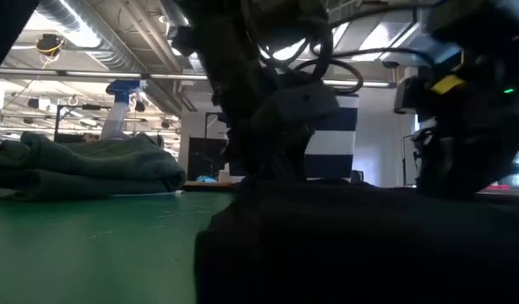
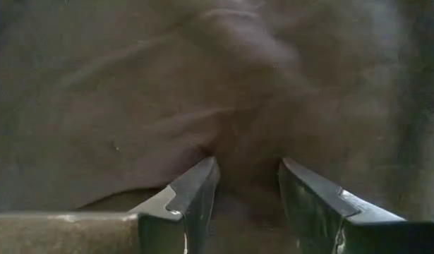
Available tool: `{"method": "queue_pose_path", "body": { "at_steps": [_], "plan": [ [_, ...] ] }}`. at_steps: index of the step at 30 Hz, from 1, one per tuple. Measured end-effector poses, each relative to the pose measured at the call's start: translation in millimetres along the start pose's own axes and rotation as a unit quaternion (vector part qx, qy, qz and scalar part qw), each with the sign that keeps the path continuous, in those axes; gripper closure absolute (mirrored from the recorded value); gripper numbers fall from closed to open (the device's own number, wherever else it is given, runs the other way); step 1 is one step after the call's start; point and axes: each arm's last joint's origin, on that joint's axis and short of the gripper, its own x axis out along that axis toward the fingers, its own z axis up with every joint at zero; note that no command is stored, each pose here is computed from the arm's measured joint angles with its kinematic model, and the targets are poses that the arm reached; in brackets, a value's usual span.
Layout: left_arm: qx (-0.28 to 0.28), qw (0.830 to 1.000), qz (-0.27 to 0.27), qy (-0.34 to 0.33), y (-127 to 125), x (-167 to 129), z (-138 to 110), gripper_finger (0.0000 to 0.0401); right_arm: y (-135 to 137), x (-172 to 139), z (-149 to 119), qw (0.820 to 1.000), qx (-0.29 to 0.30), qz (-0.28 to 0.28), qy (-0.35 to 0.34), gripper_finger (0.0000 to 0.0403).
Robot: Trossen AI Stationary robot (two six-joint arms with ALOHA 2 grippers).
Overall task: Fold Laundry from Bin
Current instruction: Fold the black shirt
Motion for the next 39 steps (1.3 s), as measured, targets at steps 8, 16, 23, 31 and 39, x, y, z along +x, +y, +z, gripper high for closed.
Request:
{"method": "queue_pose_path", "body": {
  "at_steps": [8,16,23,31,39],
  "plan": [
    [0.043,0.999,0.032,-0.001,53,12,24,0.0245,-43,14,15,0.998,-0.03,-0.048,0.01,0.0181],
    [0.004,1.0,0.021,0.005,91,4,44,0.0245,-77,11,30,0.997,-0.009,-0.066,0.026,0.0181],
    [0.026,0.994,-0.061,-0.092,50,-80,66,0.0245,-50,-56,51,0.998,-0.032,0.048,-0.011,0.0181],
    [0.083,0.979,-0.159,-0.1,-37,-112,24,0.0245,17,-102,31,0.978,-0.026,0.194,-0.071,0.0181],
    [0.115,0.988,-0.075,-0.071,-81,-58,-26,0.0245,44,-60,-6,0.997,-0.02,0.065,-0.048,0.0181]
  ]
}}
